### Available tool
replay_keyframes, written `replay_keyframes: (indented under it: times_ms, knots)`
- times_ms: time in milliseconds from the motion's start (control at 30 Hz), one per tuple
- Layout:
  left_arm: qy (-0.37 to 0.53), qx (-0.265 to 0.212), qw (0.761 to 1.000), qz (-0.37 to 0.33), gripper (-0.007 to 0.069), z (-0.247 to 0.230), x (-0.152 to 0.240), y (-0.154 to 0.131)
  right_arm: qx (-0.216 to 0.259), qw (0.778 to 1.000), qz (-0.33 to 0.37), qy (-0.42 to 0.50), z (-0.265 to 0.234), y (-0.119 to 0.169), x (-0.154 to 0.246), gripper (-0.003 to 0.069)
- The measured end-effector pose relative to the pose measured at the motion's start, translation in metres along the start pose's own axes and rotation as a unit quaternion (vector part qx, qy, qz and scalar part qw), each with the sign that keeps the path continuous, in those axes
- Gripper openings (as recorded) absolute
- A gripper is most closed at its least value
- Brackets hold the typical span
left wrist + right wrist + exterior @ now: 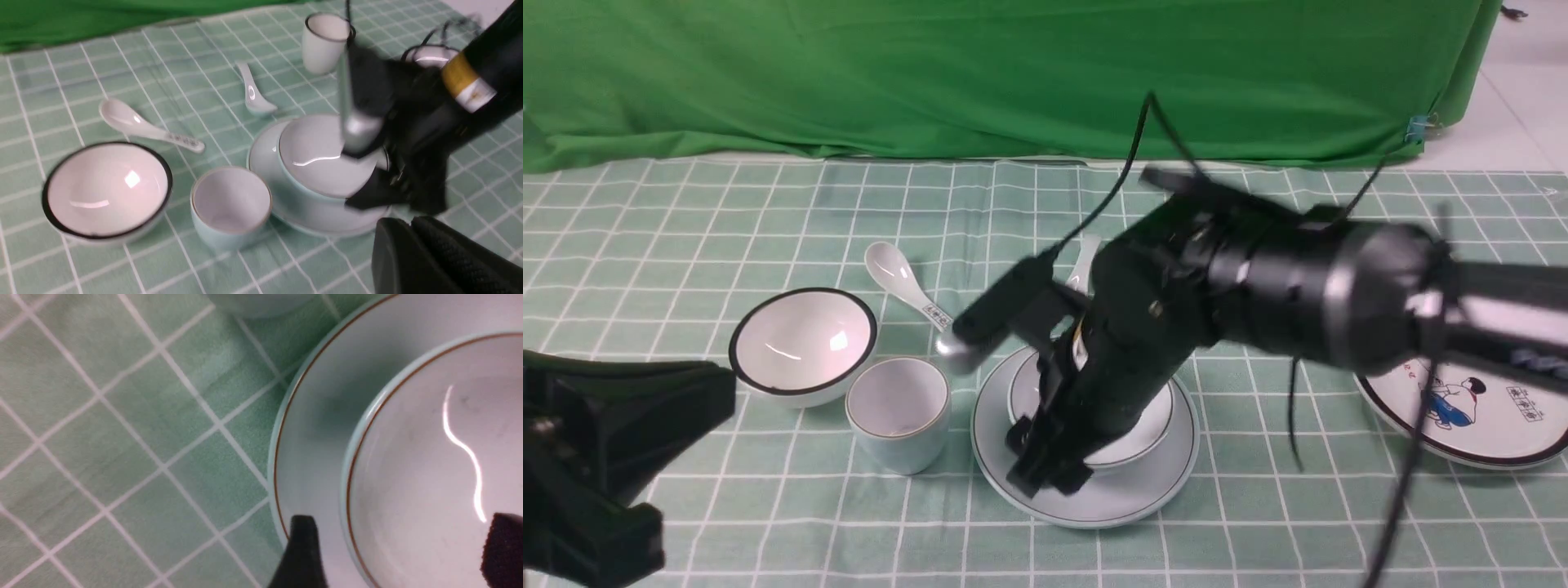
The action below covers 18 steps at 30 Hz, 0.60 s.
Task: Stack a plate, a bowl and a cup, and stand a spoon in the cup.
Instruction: Use the right arm to put the blue rice bowl into the blue large plate in the middle, then use the left arm to grab a blue teacup
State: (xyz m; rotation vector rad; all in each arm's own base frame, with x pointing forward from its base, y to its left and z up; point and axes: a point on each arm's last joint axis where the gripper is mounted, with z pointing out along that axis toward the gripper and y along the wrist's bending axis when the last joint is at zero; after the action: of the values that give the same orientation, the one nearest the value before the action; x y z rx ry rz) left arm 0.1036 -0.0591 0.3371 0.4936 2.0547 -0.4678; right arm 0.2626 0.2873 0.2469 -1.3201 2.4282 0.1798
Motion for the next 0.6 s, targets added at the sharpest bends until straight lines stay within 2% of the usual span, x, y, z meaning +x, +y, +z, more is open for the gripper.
replay_keyframes:
  times_ms: [167,200,300,333,367,433,500,600]
  knots:
    - [0.097,0.035,0.995,0.014,0.0017,0.021,-0.005,0.000,0.003,1.000,0.000,-0.016,-0.052,0.001,0.007,0.0511]
    - [0.130,0.053,0.990,0.012,0.0017,0.033,-0.011,0.001,0.006,1.000,-0.002,-0.017,-0.076,0.002,0.015,0.0433]
    - [0.163,0.072,0.984,0.032,0.0017,0.056,-0.025,0.002,0.012,1.000,-0.007,-0.018,-0.104,0.004,0.032,0.0280]
    - [0.177,0.080,0.980,0.046,0.0017,0.066,-0.029,0.002,0.016,1.000,-0.008,-0.022,-0.114,0.005,0.040,0.0194]
    - [0.183,0.083,0.978,0.048,0.0017,0.071,-0.029,0.002,0.016,1.000,-0.008,-0.022,-0.115,0.005,0.042,0.0183]
    - [0.240,0.114,0.959,0.096,0.0017,0.097,-0.035,-0.003,0.020,1.000,-0.011,-0.018,-0.122,0.008,0.064,0.0088]
    - [0.284,0.122,0.943,0.126,0.0017,0.124,-0.041,-0.008,0.025,1.000,-0.006,-0.016,-0.127,0.011,0.088,0.0040]
    - [0.321,0.096,0.932,0.137,0.0017,0.155,-0.044,-0.001,0.027,0.999,0.000,-0.024,-0.129,0.015,0.116,0.0031]
